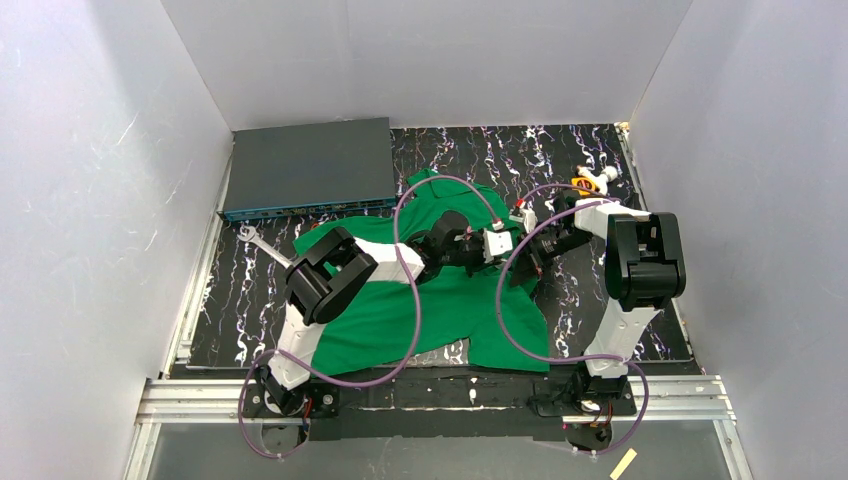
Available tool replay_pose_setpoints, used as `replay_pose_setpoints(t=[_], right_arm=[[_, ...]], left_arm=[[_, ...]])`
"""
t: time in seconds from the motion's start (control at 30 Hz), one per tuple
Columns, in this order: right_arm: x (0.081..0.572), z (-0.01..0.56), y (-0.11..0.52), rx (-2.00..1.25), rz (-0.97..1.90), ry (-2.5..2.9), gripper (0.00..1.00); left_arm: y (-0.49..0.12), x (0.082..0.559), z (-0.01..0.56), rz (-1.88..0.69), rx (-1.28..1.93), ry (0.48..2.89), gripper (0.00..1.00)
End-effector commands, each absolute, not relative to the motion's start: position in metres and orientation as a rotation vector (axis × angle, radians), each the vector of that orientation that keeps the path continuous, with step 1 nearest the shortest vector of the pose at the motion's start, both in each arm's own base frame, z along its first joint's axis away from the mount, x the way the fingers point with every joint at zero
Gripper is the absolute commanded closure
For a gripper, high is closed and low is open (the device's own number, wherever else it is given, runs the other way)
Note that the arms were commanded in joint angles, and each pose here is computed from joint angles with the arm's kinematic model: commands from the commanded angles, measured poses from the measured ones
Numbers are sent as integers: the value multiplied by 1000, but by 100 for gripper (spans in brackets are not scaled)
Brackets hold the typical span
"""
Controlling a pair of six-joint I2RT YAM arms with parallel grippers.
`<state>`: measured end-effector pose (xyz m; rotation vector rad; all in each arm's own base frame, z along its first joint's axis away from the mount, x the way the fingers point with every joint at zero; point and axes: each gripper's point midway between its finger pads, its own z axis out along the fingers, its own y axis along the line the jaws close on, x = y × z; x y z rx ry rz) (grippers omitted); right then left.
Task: Remove the brooch from the garment
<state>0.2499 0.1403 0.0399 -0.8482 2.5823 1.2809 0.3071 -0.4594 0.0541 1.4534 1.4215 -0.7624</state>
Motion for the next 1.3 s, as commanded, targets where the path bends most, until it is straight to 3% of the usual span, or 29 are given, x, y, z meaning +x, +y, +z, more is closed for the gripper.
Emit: replay_pose_setpoints(t=[0.0, 0.3, 0.5, 0.77, 1.1, 1.27], right_arm=[[244, 61, 145, -885, 1342, 2514, 97], [240, 66, 143, -911, 1346, 2499, 98], [243, 60, 136, -928, 1267, 2523, 94], [262, 80, 136, -945, 1192, 2450, 54], [289, 143, 139, -1014, 1028, 2245, 12], [305, 192, 146, -976, 995, 2129, 2]], left_arm=[[-458, 321, 82, -629, 1465, 1296, 100], [-454, 324, 72, -566, 1516, 1259, 100], [-449, 352, 92, -540, 1375, 1349, 100], [-435, 359, 140, -659, 1216, 1424, 100], [-399, 351, 197, -940, 1007, 1650, 100], [-383, 335, 243, -1151, 901, 1738, 100]])
